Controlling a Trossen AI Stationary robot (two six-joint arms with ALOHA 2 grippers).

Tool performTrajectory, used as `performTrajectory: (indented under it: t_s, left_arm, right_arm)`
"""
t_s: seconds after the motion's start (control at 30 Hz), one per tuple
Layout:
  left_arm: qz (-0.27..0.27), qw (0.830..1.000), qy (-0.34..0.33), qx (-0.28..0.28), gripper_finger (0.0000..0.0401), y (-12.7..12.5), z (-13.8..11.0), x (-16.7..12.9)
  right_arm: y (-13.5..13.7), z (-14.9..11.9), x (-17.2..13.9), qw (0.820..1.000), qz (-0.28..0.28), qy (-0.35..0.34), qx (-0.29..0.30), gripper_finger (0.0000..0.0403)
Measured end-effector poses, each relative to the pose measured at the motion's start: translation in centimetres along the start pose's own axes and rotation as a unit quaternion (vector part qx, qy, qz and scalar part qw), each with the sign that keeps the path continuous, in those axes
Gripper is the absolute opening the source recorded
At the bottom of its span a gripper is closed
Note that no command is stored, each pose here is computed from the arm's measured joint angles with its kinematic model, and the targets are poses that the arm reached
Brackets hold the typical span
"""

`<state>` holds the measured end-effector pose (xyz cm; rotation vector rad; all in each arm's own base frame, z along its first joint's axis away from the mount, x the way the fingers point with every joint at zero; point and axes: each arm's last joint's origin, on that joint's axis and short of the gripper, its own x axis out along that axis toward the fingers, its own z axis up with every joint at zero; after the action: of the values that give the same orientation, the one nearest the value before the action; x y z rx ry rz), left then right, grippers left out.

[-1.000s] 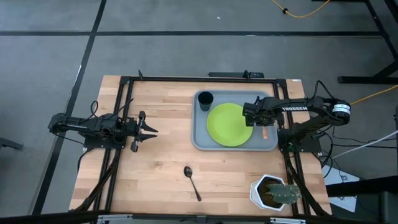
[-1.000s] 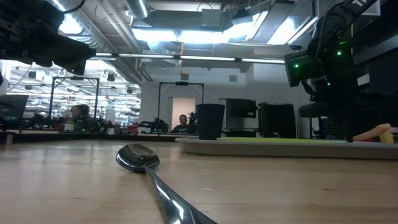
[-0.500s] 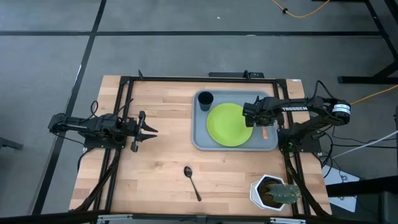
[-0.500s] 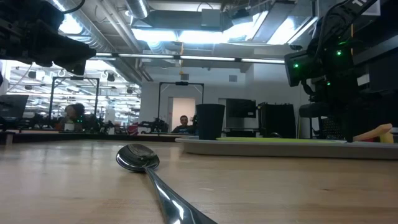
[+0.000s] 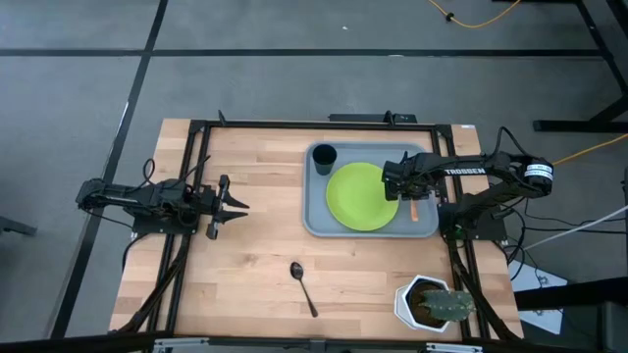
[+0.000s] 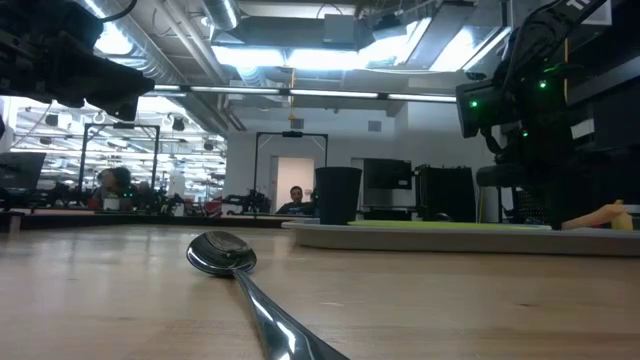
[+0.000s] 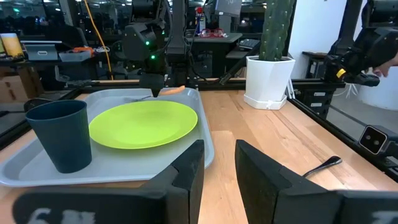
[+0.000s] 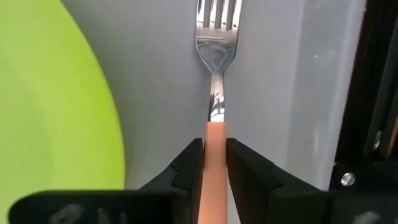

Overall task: Pick and place plate/cup/fork/spoon on tray
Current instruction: Put the brown fork on the gray serving tray to the right of the light green plate

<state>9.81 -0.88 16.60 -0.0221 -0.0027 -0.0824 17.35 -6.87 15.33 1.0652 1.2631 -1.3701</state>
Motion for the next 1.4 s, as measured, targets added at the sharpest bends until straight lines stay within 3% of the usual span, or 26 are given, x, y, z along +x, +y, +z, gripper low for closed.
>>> performTrajectory:
  t_s: [0.4,1.4]
  left_arm:
    - [0.000,1.000,0.000,0.000,0.0083,0.00,0.00,0.00]
    - [0.000,1.000,0.000,0.000,0.0083,0.00,0.00,0.00]
  right_arm:
    - [-0.29,-0.03,-0.01,0.999,-0.018,-0.007,0.026,0.0076]
    - [-0.83,0.03,-0.05,0.998,-0.056,-0.037,-0.006,0.0076]
